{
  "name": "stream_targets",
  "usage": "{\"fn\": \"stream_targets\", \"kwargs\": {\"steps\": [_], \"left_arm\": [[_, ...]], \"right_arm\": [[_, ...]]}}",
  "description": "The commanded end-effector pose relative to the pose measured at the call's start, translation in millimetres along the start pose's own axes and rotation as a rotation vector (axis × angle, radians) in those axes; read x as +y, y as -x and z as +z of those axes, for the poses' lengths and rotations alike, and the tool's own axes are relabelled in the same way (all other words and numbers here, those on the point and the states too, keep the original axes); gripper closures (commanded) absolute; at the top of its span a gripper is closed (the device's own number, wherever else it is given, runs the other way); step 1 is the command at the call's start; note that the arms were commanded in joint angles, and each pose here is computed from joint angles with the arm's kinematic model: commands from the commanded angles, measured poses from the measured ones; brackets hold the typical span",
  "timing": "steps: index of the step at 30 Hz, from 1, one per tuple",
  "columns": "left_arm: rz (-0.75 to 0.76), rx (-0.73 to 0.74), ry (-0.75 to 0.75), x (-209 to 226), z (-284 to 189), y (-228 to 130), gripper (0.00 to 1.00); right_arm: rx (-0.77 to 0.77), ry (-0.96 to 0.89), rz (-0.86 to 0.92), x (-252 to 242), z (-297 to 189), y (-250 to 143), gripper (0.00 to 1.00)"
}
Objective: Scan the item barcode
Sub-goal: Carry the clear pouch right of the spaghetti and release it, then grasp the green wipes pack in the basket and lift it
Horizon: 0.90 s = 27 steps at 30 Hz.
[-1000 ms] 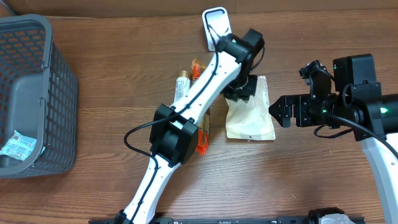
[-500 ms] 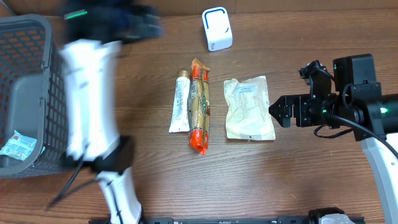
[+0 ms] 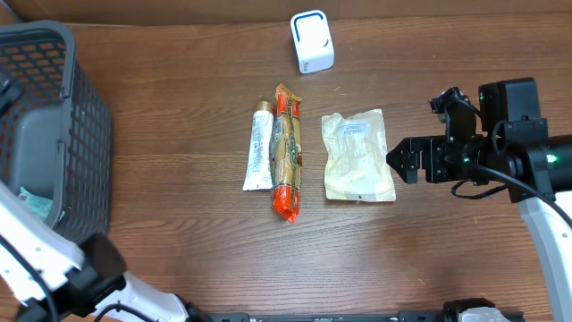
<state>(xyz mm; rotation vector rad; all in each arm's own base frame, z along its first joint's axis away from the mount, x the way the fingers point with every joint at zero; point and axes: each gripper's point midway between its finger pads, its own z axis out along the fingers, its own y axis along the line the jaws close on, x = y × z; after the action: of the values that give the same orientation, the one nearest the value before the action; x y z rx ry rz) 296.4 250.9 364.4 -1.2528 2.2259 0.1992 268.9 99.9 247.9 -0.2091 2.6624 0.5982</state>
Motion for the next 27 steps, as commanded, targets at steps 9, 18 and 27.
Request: {"fn": "stream_targets", "kwargs": {"steps": [9, 18, 27], "left_arm": [[-0.111, 0.249, 0.191, 82.5, 136.8, -43.3, 0.07], [0.034, 0.292, 0.277, 111.1, 197.3, -77.5, 0.03], [0.089, 0.226, 0.320, 127.4, 240.4, -89.8, 0.00]], "right_arm": [[-0.013, -0.005, -0.019, -1.4, -2.1, 4.4, 0.00], [0.006, -0.007, -0.011, -3.7, 3.0, 4.1, 0.00], [0.037, -0.007, 0.003, -6.9, 10.5, 2.9, 0.00]]}}
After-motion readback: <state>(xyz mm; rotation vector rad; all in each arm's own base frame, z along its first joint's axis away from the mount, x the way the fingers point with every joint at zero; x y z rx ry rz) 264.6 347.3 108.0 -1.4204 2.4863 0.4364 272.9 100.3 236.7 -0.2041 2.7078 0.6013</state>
